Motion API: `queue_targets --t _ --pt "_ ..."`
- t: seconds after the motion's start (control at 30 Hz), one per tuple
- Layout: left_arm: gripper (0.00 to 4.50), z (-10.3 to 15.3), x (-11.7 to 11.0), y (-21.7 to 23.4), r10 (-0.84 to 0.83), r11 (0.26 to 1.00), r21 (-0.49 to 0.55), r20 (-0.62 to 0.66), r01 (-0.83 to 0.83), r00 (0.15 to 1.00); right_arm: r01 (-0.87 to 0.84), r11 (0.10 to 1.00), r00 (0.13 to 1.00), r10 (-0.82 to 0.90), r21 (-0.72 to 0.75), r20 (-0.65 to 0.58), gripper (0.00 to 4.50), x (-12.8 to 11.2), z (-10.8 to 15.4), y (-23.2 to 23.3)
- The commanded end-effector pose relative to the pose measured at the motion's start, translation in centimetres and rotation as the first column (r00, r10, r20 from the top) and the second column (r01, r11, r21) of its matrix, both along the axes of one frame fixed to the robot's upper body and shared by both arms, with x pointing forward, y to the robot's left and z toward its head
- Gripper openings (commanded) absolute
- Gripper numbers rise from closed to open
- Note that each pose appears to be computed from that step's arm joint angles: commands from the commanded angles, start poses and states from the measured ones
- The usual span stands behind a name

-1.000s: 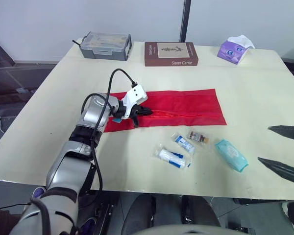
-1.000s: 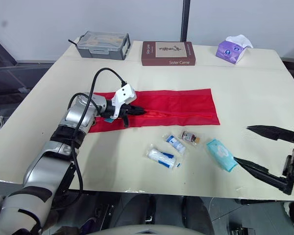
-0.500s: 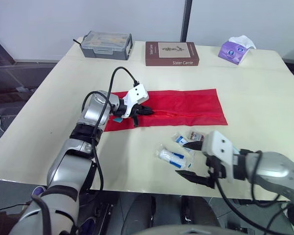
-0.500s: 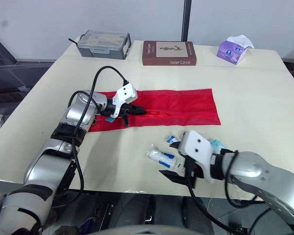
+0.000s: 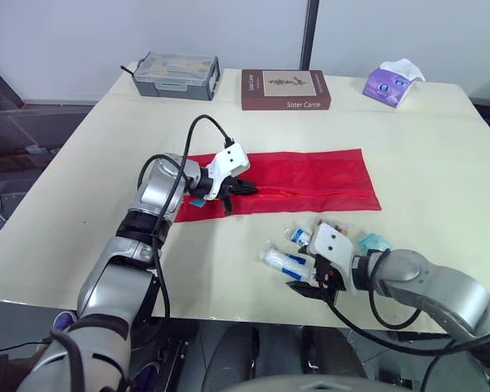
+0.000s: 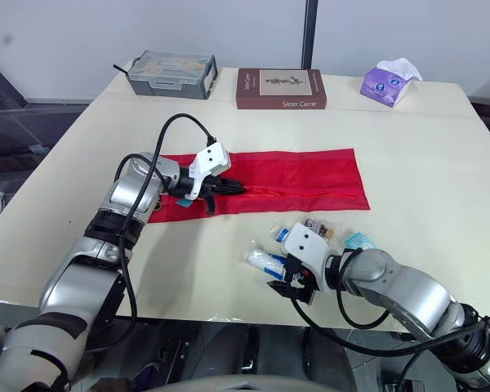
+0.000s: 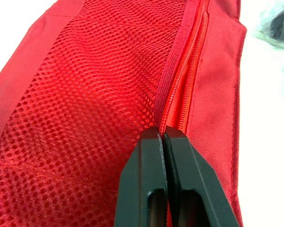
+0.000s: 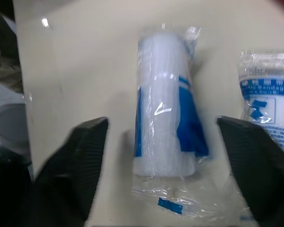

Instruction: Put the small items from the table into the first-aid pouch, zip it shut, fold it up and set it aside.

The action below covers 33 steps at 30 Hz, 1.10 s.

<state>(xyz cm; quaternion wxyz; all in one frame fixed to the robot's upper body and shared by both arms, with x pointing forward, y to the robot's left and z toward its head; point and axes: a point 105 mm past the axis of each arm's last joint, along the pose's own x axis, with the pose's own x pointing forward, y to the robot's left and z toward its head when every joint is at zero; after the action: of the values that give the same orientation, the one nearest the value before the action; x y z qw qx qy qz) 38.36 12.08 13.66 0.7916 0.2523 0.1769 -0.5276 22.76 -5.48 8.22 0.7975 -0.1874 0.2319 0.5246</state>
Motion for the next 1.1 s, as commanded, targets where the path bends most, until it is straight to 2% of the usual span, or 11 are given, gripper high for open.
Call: queue_targets --t 0.03,0.07,0.13,0.2,0.27,0.37,0.63,0.87,1.1 --pt "0.00 1.2 0.0 -0.4 -0.016 1.000 -0.019 0.040 0.017 0.999 -0.014 1.000 0.999 0.013 0.022 0.038 1.92 0.0 0.8 0.2" --pt "0.00 1.2 0.0 -0.4 -0.015 1.000 -0.020 0.039 0.016 0.999 -0.011 0.999 0.999 0.009 0.052 0.037 1.58 -0.1 1.3 0.4" --pt "0.00 1.2 0.0 -0.3 -0.014 1.000 -0.024 0.038 0.015 0.999 0.015 0.990 1.000 -0.018 0.142 0.016 0.52 -0.1 2.6 1.1" --pt "0.00 1.3 0.0 -0.3 -0.014 0.999 -0.035 0.033 0.015 0.999 0.054 0.974 0.999 -0.050 0.218 -0.020 0.06 0.1 3.6 1.9" --pt "0.00 1.4 -0.1 -0.3 -0.014 0.999 -0.049 0.025 0.015 1.000 0.104 0.954 0.994 -0.089 0.282 -0.066 0.06 0.4 4.4 2.6" --pt "0.00 1.5 -0.1 -0.2 -0.012 0.998 -0.055 0.022 0.014 1.000 0.280 0.896 0.958 -0.237 0.343 -0.162 0.06 2.7 5.2 2.9" --pt "0.00 1.8 -0.2 -0.9 -0.025 0.996 -0.088 0.031 0.027 0.999 0.542 0.806 0.837 -0.492 0.239 -0.240 0.06 6.9 4.4 1.7" --pt "0.00 1.7 -0.2 -1.7 -0.035 0.993 -0.112 0.042 0.039 0.999 0.589 0.783 0.801 -0.534 0.199 -0.269 0.06 8.4 4.0 2.1" --pt "0.00 1.0 -0.7 -2.3 -0.058 0.991 -0.115 0.046 0.063 0.997 0.640 0.735 0.761 -0.569 0.222 -0.312 0.06 11.7 4.5 4.3"
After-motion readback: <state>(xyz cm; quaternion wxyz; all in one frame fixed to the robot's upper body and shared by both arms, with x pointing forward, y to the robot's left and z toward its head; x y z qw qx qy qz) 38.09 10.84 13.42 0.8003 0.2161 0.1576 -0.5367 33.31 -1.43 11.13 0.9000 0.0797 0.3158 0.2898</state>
